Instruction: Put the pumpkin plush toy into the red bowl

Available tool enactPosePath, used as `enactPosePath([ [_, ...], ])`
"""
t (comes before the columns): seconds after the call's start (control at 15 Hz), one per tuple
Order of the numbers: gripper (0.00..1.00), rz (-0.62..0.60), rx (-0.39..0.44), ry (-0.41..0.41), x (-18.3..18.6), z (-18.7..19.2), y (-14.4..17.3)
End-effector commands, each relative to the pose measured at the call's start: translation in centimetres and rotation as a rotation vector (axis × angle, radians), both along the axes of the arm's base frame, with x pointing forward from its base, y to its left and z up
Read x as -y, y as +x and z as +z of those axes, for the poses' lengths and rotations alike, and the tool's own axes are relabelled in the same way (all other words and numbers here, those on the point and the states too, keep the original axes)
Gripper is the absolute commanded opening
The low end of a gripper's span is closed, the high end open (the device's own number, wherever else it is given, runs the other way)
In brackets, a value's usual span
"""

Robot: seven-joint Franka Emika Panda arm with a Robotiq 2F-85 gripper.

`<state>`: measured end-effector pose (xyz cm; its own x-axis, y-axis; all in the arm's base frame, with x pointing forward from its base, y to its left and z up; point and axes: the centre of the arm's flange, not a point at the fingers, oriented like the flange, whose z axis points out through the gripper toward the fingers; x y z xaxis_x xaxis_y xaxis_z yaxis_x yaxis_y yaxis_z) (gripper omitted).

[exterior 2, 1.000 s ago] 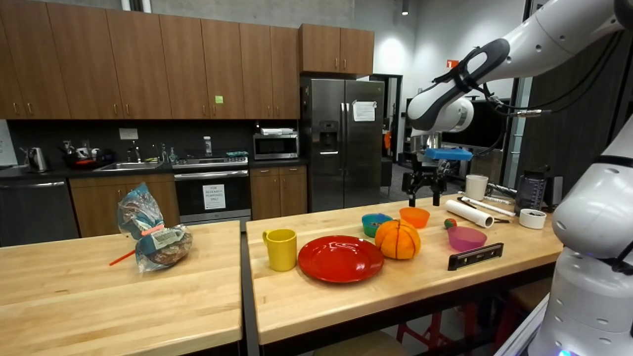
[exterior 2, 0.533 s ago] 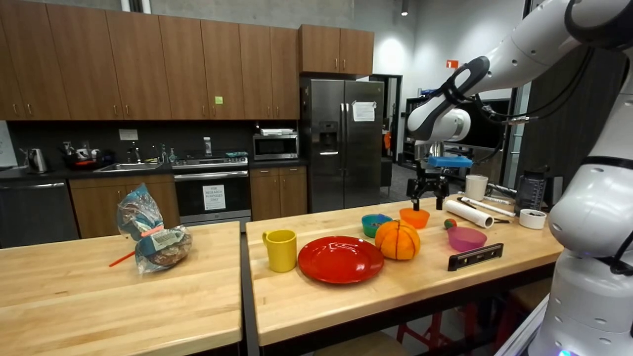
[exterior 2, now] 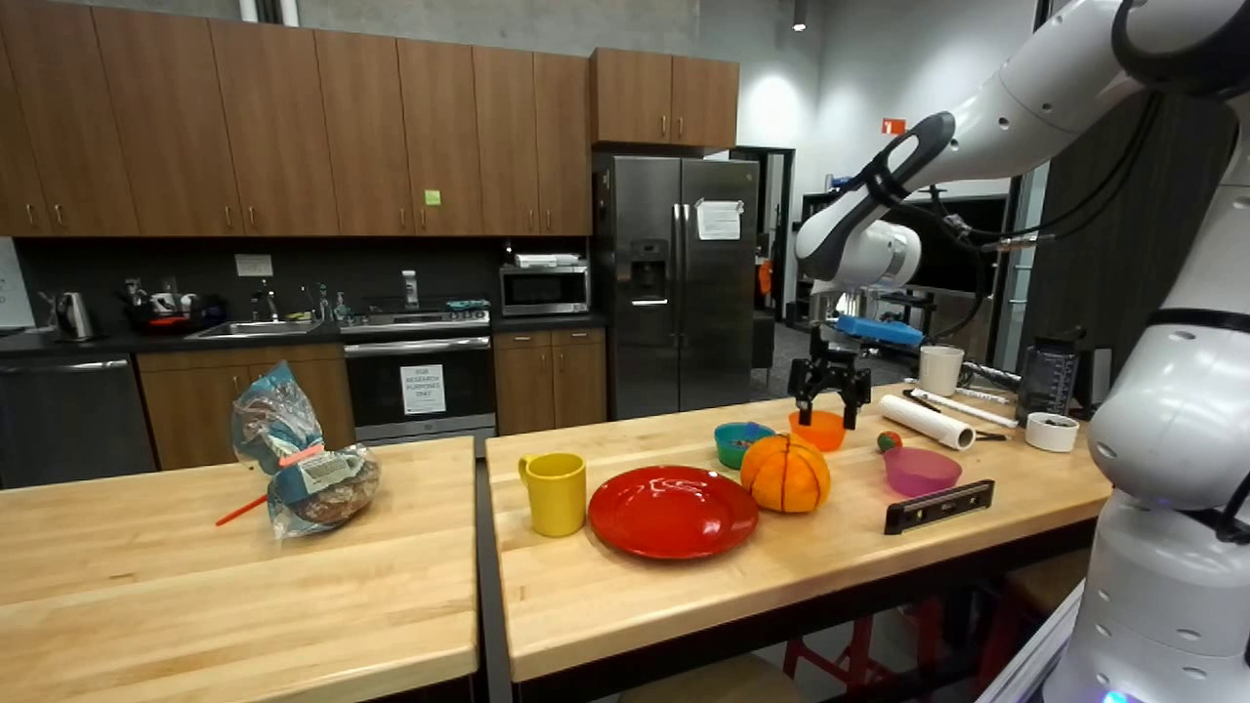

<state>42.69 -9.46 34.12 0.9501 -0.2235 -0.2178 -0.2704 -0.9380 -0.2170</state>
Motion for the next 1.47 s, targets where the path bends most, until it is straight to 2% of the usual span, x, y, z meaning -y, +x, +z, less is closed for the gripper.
enactPosePath([
  [0.0, 1.0, -0.002, 0.039, 0.001, -1.6, -1.2, -1.0],
  [0.2, 1.0, -0.043, 0.101, -0.021, -3.1, -2.1, -1.0],
  [0.4, 1.0, -0.052, 0.122, -0.02, -4.2, -2.9, -1.1],
  [0.47, 0.82, -0.054, 0.123, -0.019, -4.5, -3.1, -1.3],
  [0.53, 0.74, -0.056, 0.123, -0.017, -4.8, -3.3, -1.4],
  [0.67, 0.61, -0.058, 0.13, -0.022, -5.0, -3.4, -1.5],
  [0.87, 0.34, -0.062, 0.138, -0.029, -4.9, -3.4, -1.7],
  [1.2, 0.01, -0.086, 0.172, -0.043, -3.7, -1.6, -1.5],
  [1.4, 0.02, -0.112, 0.194, -0.043, -2.4, -0.4, -1.3],
])
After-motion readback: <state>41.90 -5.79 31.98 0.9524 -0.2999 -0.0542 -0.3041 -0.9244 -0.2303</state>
